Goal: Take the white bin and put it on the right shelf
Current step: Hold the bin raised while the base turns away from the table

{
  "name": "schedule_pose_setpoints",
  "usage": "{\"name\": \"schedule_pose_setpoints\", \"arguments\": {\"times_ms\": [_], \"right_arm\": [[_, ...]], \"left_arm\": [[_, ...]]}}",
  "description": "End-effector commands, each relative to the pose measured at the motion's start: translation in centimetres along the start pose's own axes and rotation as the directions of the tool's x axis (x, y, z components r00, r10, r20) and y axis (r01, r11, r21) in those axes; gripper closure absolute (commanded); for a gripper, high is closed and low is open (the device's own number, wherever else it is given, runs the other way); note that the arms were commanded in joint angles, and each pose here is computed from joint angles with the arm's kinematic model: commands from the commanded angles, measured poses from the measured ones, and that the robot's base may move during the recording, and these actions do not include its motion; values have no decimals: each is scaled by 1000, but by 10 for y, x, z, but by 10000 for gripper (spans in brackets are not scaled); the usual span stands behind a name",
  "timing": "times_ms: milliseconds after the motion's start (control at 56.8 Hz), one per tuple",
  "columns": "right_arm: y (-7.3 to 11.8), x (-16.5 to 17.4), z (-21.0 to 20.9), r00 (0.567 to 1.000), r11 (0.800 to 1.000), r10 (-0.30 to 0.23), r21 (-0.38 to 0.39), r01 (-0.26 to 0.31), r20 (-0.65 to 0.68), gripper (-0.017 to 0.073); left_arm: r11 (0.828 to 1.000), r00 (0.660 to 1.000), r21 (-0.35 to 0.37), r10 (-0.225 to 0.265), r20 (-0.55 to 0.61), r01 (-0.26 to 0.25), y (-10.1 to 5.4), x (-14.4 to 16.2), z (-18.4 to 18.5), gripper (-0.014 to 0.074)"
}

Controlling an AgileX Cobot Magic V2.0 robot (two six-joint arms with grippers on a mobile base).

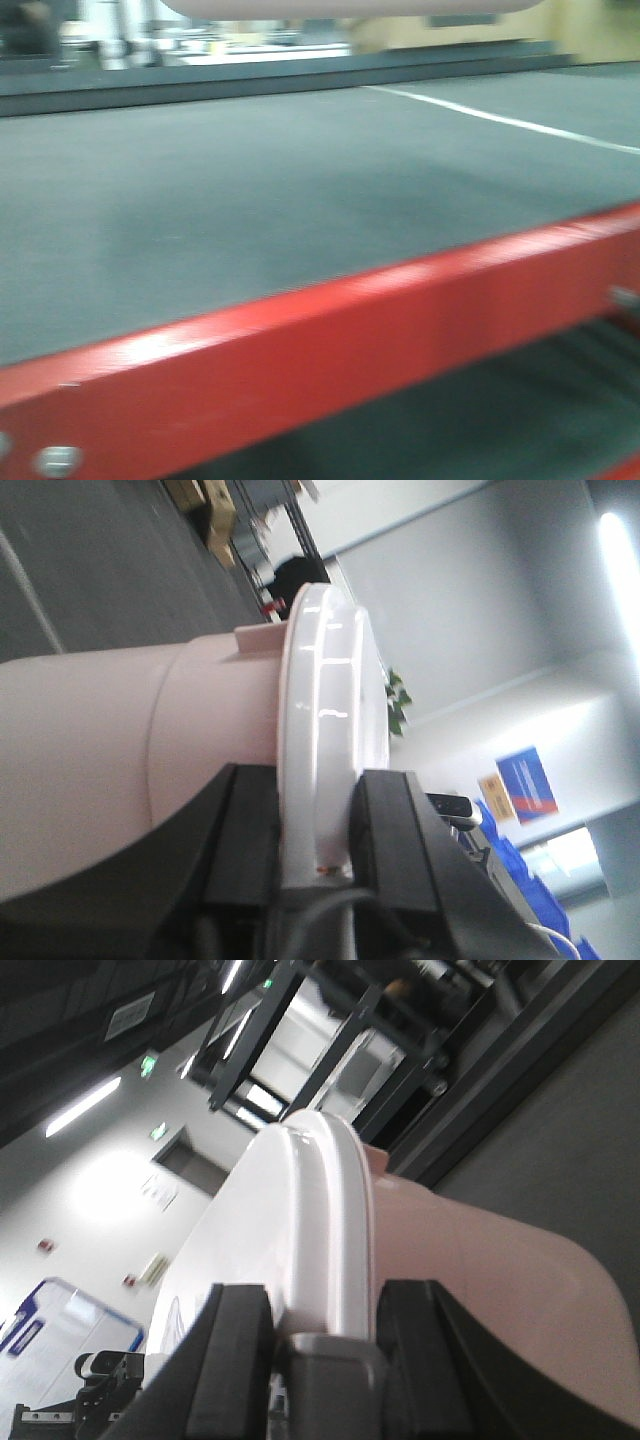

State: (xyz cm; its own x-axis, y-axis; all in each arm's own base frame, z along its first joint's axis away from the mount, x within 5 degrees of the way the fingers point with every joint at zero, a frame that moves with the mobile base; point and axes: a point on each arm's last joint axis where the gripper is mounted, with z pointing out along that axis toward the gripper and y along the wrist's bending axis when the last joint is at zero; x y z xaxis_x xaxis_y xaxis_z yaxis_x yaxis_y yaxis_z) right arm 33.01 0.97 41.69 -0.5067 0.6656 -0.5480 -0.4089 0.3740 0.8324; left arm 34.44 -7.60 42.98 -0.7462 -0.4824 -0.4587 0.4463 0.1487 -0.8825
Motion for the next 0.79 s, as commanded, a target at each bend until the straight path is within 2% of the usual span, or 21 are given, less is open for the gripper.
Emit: {"name": "schedule_pose_setpoints", "arguments": {"times_ms": [0,775], "right_arm": [[49,13,-4,995,974,-38,-224,16,-96,491],[49,13,-4,995,974,-38,-224,16,-96,491]], "left_arm": [[966,972,257,95,-213,-38,-55,30,0,720],[966,972,257,95,-213,-38,-55,30,0,720]]}}
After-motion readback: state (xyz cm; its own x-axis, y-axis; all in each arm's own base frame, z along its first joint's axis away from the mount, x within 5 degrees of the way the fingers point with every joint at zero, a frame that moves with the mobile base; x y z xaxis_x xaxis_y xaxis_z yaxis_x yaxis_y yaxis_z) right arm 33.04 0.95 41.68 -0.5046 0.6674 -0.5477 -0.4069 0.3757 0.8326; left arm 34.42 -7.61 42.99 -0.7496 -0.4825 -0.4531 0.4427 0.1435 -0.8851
